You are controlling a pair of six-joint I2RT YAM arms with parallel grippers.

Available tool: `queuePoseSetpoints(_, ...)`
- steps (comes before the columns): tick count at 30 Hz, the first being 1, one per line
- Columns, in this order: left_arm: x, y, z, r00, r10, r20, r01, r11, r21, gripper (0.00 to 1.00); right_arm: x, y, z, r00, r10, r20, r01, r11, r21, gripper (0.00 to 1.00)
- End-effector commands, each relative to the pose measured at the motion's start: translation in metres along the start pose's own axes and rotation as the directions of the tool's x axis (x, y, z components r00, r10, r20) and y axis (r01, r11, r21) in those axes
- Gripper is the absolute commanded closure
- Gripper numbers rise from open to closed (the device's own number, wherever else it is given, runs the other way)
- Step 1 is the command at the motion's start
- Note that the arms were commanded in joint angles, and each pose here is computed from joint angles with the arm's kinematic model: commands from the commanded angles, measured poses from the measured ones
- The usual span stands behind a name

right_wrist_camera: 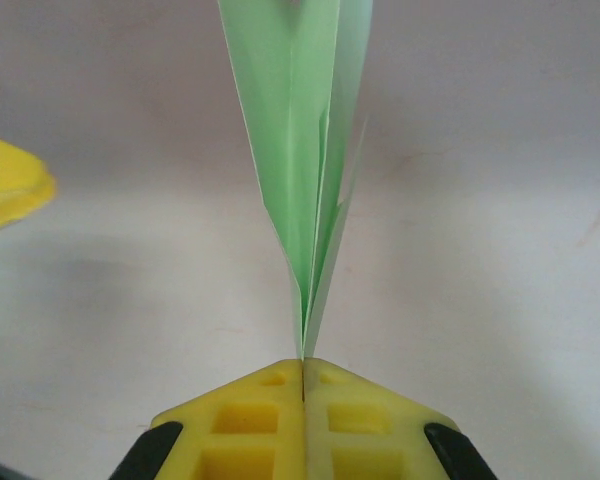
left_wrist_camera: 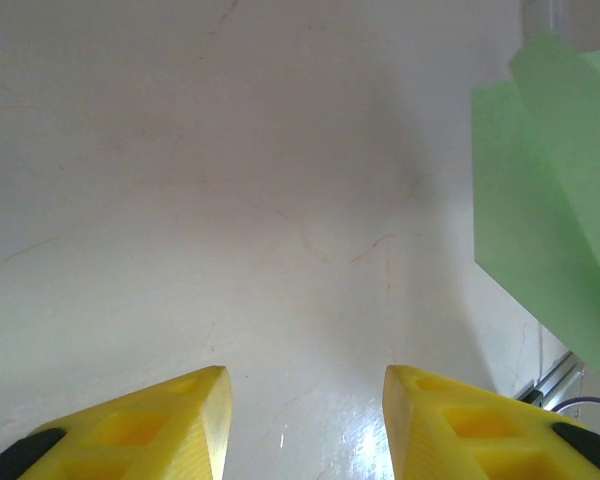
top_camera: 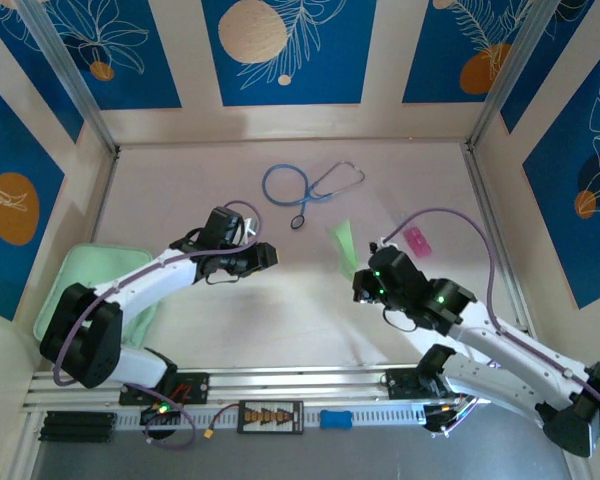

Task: Fold a paper plane with a square sheet of paper (pick it up from the middle)
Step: Turn over the square sheet of paper at the center of the table.

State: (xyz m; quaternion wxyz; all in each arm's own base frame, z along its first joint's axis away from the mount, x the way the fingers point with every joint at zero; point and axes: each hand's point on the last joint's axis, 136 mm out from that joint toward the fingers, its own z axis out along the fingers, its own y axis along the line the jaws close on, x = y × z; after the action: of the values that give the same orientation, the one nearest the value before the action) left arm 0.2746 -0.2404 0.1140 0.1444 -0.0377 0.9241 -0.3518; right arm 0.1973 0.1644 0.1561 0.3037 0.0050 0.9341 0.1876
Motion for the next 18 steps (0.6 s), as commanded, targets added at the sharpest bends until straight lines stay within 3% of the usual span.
queuePoseSetpoints(1, -0.006, 0.0, -0.01, 0.999, 0.019, 0.031, -0.018, 1.0, -0.025, 0.55, 0.002, -0.022, -0.004, 0.993, -0.108, -0.05, 0.114, 0.981, 0.159, 0.95)
queuePoseSetpoints(18, -0.013, 0.014, -0.027, 0.995, 0.018, 0.096, -0.008, 0.994, -0.109, 0.54, -0.01, -0.029, -0.001, 0.919, -0.35, -0.183, 0.395, 0.807, 0.44, 0.94)
